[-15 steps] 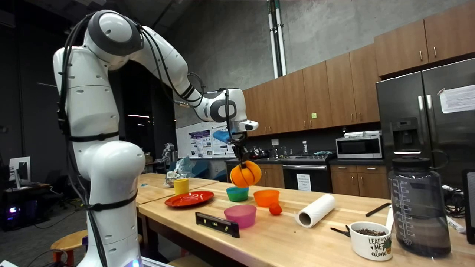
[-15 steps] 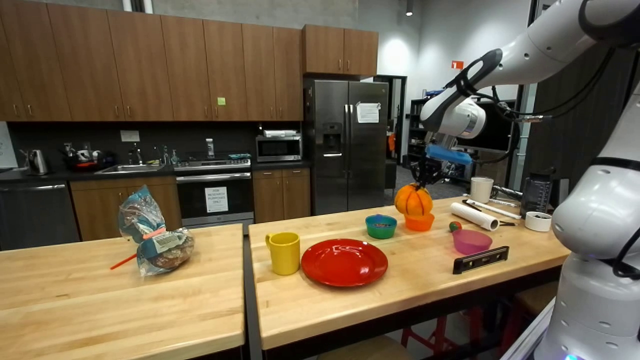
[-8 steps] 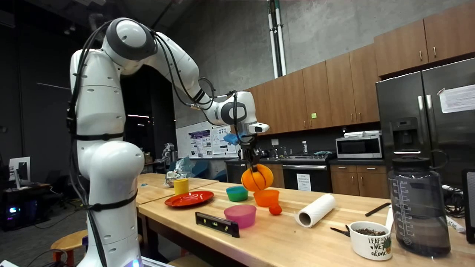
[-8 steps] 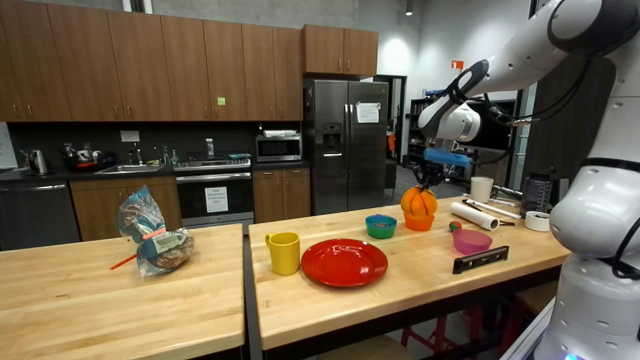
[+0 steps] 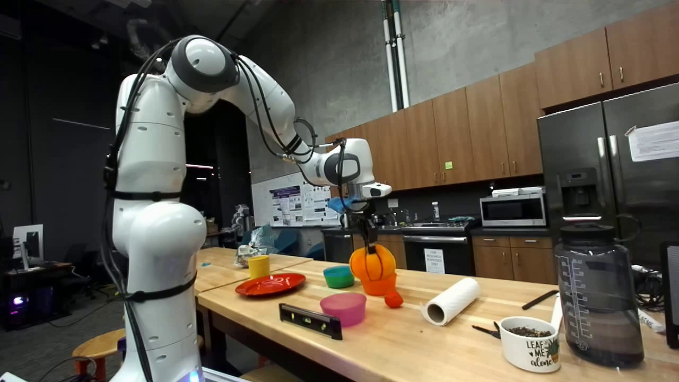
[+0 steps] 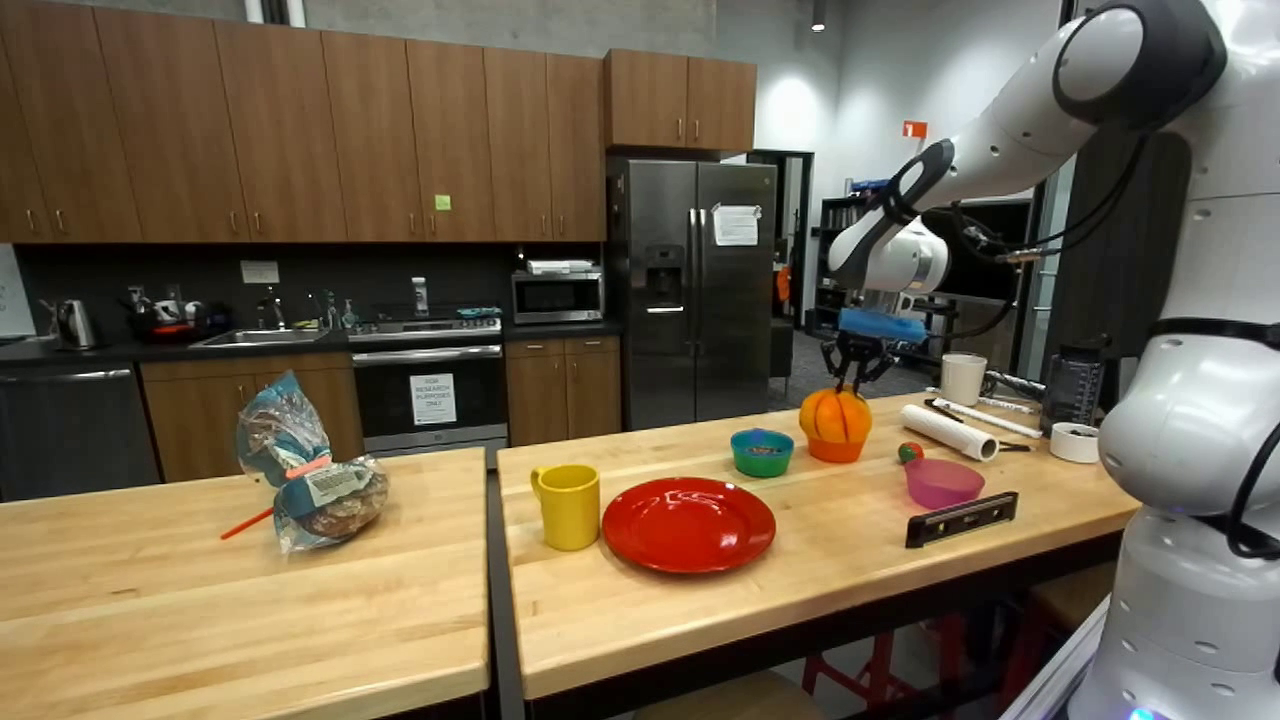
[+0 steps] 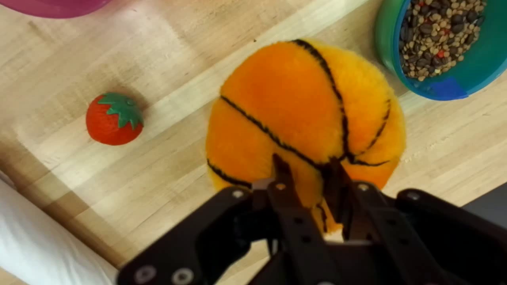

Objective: Put the pumpkin plush toy into the red bowl

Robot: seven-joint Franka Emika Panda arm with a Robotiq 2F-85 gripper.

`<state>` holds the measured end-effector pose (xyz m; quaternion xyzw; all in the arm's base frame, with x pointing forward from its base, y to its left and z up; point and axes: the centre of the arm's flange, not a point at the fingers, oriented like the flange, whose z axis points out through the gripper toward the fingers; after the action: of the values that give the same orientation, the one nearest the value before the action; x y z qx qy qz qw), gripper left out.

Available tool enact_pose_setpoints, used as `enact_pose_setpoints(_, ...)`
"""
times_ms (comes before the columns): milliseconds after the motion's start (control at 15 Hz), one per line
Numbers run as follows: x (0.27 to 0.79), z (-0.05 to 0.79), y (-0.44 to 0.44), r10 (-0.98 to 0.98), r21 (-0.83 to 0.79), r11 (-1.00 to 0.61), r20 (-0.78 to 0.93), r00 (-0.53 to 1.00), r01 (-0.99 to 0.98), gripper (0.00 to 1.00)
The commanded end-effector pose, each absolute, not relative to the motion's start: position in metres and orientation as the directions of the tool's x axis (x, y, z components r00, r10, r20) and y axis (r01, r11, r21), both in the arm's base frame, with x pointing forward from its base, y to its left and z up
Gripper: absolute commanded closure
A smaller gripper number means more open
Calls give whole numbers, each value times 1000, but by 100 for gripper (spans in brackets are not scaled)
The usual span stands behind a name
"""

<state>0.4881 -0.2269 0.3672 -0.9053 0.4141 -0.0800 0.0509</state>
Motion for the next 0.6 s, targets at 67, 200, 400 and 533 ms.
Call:
enact_pose_setpoints(67, 491, 377, -232, -784, -148, -621, 139, 605, -770, 36)
enact_pose_setpoints(200, 490, 384, -229, -785, -157, -619, 158, 600, -769, 22)
enact_pose_setpoints(400, 487, 396, -218, -767, -170, -642, 169, 620, -748, 2)
enact_pose_setpoints(533, 485, 401, -208, -748, -188, -664, 162, 643, -724, 0)
